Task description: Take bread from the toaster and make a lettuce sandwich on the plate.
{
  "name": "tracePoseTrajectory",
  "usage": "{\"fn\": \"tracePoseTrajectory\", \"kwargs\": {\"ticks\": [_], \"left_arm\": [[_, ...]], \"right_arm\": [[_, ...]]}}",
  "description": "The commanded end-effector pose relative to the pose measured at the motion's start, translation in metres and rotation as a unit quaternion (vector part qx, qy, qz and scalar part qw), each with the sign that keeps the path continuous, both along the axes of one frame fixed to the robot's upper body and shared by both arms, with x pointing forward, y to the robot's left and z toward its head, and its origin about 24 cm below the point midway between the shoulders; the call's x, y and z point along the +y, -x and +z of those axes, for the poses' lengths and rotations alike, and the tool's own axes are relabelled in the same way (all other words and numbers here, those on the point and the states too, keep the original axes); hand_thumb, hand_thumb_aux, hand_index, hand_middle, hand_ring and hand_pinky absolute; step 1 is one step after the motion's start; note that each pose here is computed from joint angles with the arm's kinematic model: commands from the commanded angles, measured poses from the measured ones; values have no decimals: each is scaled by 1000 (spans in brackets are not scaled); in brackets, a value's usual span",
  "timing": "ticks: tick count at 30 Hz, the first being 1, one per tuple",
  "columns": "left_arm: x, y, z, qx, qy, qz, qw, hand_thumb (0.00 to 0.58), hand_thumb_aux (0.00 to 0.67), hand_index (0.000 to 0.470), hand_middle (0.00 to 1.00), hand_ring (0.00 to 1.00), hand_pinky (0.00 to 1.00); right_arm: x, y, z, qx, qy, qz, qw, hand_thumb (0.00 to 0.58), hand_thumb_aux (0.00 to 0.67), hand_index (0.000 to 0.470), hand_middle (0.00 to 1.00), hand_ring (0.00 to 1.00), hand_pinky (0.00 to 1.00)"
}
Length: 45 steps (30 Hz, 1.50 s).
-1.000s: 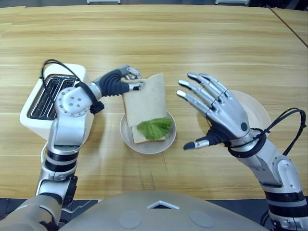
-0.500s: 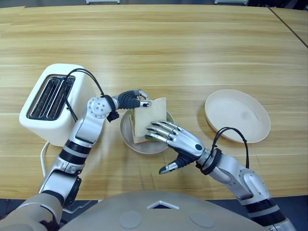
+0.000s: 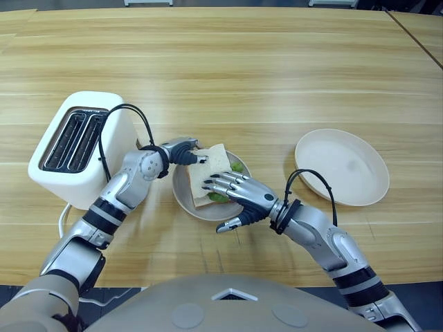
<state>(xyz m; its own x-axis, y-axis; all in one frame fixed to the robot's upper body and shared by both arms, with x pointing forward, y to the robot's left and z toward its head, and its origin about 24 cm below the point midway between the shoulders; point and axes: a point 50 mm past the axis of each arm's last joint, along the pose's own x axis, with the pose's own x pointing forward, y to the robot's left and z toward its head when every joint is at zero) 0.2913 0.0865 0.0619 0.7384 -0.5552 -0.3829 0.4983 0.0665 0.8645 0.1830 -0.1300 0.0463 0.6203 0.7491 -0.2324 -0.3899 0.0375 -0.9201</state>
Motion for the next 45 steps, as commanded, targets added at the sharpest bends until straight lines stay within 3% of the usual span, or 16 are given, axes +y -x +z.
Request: {"fn": "tracePoseTrajectory", "kwargs": {"ticks": [1,5,11,16,22,27,28,29,30,31,39,45], "left_arm": [[-17,-6,26,-203,-41,-38,978,0,0,0,0,0,0],[-25,3,54,-359,-43,-58,931,0,0,0,0,0,0],[-24,36,81,-458,27,-55,887,0,0,0,0,0,0],[-10,75,87,-379,183,-6,907,0,0,0,0,0,0],[8,107,88,-259,287,7,922,0,0,0,0,0,0],[19,127,79,-133,313,-20,940,0,0,0,0,0,0],[20,133,75,-100,312,-42,944,108,66,46,0,0,0],[21,139,72,-70,312,-59,946,575,610,428,655,655,655],[22,144,67,-38,310,-75,947,580,670,470,1000,1000,1000],[24,147,62,-10,301,-88,949,580,670,470,1000,1000,1000],[25,165,9,114,158,-146,970,580,670,470,1000,1000,1000],[21,166,-33,124,29,-153,980,580,670,470,1000,1000,1000]], "right_arm": [[-4,10,-20,62,41,-15,997,0,0,0,0,0,0],[-14,16,-27,69,63,-36,995,0,0,0,0,0,0],[-25,21,-33,63,81,-66,993,0,0,0,0,0,0],[-18,6,-3,-9,-31,-111,993,0,0,0,0,0,0],[-20,0,62,-85,-251,-165,950,0,0,0,0,0,0],[-24,18,89,-33,-341,-123,931,0,0,0,0,0,0],[-24,23,88,-5,-342,-109,933,0,0,0,0,0,0],[-24,27,86,15,-341,-98,935,390,286,201,0,0,0],[-26,30,82,36,-334,-93,937,580,670,470,314,314,314],[-28,32,77,53,-319,-90,942,580,670,470,1000,1000,1000],[-23,65,16,165,-138,-54,975,580,670,470,1000,1000,1000],[-25,81,-23,183,10,-27,983,580,670,470,1000,1000,1000]]}}
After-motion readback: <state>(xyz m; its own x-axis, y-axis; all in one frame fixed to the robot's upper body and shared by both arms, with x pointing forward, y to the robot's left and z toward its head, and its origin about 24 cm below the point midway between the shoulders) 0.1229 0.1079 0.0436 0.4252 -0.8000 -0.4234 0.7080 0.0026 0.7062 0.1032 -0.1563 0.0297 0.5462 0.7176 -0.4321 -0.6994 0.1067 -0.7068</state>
